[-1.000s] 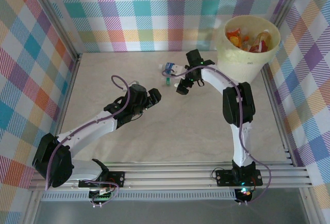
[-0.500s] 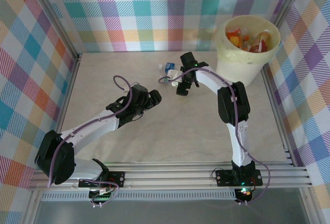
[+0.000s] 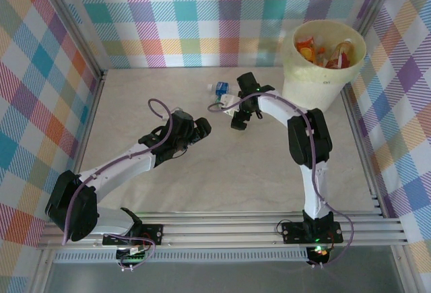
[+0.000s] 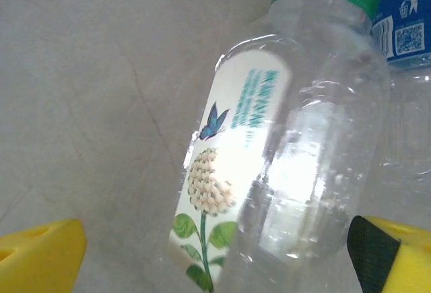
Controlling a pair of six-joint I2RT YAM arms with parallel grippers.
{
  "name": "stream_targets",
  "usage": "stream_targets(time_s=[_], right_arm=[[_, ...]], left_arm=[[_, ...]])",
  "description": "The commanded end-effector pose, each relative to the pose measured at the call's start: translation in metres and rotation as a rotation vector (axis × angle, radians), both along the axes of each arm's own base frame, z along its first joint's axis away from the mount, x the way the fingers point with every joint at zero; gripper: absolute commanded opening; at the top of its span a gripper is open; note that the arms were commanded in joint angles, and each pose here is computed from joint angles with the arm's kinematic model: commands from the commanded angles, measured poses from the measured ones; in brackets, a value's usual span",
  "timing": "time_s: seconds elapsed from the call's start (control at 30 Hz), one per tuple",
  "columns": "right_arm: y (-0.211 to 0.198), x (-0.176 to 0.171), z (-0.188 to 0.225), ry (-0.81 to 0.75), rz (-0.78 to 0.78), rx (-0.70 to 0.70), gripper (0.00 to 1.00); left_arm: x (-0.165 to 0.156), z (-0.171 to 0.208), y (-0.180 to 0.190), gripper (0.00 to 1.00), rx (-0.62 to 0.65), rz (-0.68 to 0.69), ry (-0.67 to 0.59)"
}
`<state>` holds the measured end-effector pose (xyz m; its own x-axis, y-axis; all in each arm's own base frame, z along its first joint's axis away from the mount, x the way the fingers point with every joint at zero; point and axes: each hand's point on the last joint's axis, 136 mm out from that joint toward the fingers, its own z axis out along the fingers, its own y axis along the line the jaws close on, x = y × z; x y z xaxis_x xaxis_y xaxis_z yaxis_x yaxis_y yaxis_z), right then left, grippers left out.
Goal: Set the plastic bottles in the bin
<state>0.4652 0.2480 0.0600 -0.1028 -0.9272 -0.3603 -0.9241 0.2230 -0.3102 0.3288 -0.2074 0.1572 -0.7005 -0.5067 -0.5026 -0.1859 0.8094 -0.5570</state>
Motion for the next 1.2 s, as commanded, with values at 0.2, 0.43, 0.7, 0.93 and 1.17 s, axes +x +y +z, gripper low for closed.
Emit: stream_targets(time_s=[0.2, 0.43, 0.7, 0.93, 1.17], right_arm=[[0.013, 0.005, -0.034, 0.052, -0.095, 0.014, 1.0], [0.026, 0.015, -0.03, 0.076, -0.203, 0.106, 0.97], [0.036, 0.016, -0.018, 0.106, -0.288, 0.2, 0.81], [0.038, -0.007, 0.005, 0.109, -0.24, 0.269, 0.69], [0.03, -0.027, 0.032, 0.087, -0.242, 0.318, 0.56]], left_arm=[[0.005, 0.005, -0.001, 1.0, -0.003, 0.003, -0.005], [0.007, 0.002, -0.004, 1.0, -0.002, -0.004, 0.005], [0.005, 0.0, -0.002, 1.0, 0.003, -0.001, 0.004], [0.005, 0.004, 0.0, 1.0, -0.006, 0.001, -0.019], [0.005, 0.013, -0.003, 1.0, -0.026, -0.021, -0.053]])
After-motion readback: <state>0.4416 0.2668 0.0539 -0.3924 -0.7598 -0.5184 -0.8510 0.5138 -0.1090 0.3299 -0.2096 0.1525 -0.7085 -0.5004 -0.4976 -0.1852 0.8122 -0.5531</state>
